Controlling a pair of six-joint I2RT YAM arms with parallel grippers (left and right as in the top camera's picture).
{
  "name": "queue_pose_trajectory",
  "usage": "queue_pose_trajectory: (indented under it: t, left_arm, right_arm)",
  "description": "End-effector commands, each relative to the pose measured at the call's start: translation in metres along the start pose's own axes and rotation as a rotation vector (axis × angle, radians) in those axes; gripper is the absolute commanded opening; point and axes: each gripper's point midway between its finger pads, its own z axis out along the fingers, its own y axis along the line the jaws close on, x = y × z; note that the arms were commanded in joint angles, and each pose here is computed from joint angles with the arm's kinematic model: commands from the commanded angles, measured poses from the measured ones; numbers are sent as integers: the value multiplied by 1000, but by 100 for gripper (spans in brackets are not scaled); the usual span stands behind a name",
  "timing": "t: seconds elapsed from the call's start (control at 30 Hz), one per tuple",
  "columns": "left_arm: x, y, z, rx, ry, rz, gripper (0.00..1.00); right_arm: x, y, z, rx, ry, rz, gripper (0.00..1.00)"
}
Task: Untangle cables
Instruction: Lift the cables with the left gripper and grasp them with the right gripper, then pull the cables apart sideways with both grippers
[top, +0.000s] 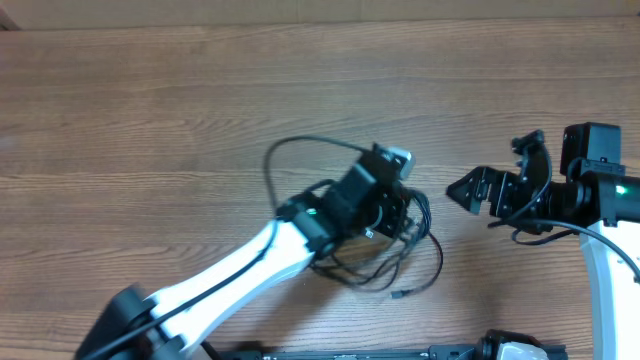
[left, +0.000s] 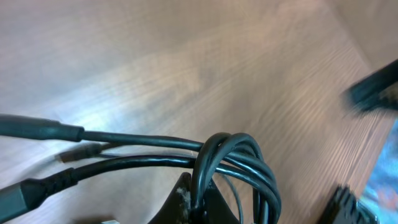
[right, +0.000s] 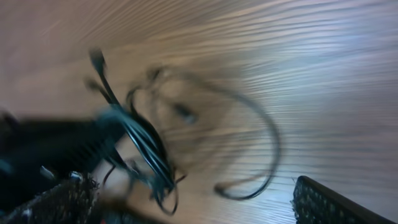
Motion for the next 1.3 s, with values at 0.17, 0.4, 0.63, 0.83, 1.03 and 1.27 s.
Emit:
queue_pose_trajectory:
  t: [0.17,0.4,0.63,0.83,1.03,1.27]
  left_arm:
    - [-54,0,-67,-20,-201,88,4]
    - [-52,-11,-72,39,-191,90,4]
    - [-38,-16,-72,82,-127,55,4]
    - [-45,-23,-83,102,-149,65,4]
    - [-57,-32,-97,122,-192,104,4]
    - [-57,-35,-99,139,-190,98,4]
  right_arm:
    - [8,60,-3,-232,11,-270,100]
    - [31,94,5,-341,52,-594,98]
    - [26,89,12,-264,40,-675,96]
    - [15,92,13,-264,-2,-668,84]
    - [4,97,12,-268,-42,-654,57]
    - [3,97,12,-268,-47,-657,15]
